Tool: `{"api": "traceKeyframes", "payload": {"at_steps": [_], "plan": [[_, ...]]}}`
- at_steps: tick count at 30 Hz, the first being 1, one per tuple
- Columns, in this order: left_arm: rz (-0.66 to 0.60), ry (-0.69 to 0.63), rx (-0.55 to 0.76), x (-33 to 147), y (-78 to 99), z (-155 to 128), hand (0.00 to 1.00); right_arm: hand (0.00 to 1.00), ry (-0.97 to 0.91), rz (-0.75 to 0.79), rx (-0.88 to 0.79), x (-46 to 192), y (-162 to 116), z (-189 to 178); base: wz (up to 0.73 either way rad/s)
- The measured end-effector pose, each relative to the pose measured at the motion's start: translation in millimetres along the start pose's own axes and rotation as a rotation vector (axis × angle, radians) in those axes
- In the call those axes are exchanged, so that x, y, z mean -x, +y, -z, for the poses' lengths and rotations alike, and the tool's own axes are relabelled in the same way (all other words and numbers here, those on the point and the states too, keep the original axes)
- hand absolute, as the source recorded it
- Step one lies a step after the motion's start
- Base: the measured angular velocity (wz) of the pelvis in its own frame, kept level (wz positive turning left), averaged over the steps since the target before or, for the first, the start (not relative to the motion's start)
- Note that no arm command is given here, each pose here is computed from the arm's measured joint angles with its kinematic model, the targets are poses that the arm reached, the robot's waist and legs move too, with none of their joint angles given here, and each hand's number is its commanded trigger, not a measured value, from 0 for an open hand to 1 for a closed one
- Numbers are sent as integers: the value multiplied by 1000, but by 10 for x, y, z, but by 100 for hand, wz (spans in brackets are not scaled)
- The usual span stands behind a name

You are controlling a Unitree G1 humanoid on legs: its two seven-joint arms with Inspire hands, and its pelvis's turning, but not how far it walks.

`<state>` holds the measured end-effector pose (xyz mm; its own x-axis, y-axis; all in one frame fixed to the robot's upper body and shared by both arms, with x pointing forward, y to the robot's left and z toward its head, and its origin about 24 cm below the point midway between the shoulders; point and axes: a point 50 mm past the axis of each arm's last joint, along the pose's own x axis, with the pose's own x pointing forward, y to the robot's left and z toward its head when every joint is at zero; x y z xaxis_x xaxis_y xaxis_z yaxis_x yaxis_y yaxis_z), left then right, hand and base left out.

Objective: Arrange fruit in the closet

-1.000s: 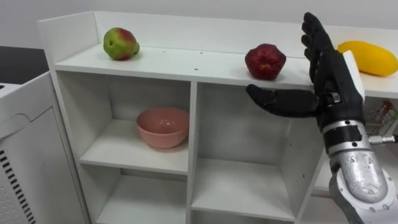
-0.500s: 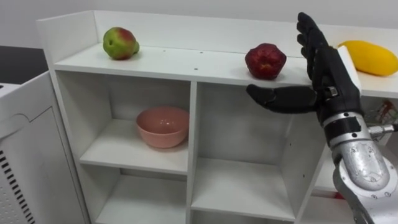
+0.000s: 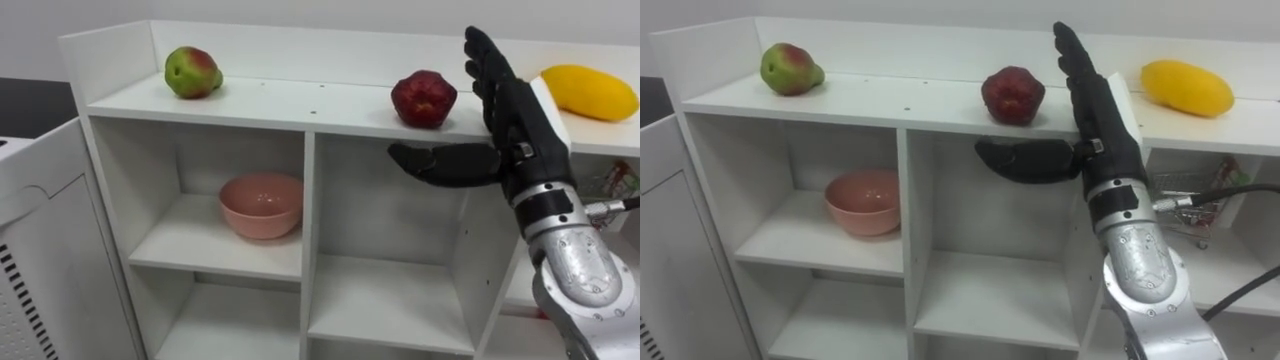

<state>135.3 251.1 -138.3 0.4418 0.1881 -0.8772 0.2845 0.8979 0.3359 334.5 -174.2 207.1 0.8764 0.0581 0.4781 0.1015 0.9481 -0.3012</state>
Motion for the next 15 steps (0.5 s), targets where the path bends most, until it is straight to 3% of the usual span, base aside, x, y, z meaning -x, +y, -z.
{"api": "traceKeyframes", "payload": {"at_steps": [1, 3, 15], "plan": [[0, 0, 0, 0, 0, -1, 0, 66, 0, -6, 0, 0, 3, 0, 0], [4, -1, 0, -1, -1, -5, 0, 98, 0, -15, -1, -1, 9, -2, 0], [11, 31, 3, -6, 5, -3, 0, 100, -24, -36, -7, -76, 13, -89, 1]]}}
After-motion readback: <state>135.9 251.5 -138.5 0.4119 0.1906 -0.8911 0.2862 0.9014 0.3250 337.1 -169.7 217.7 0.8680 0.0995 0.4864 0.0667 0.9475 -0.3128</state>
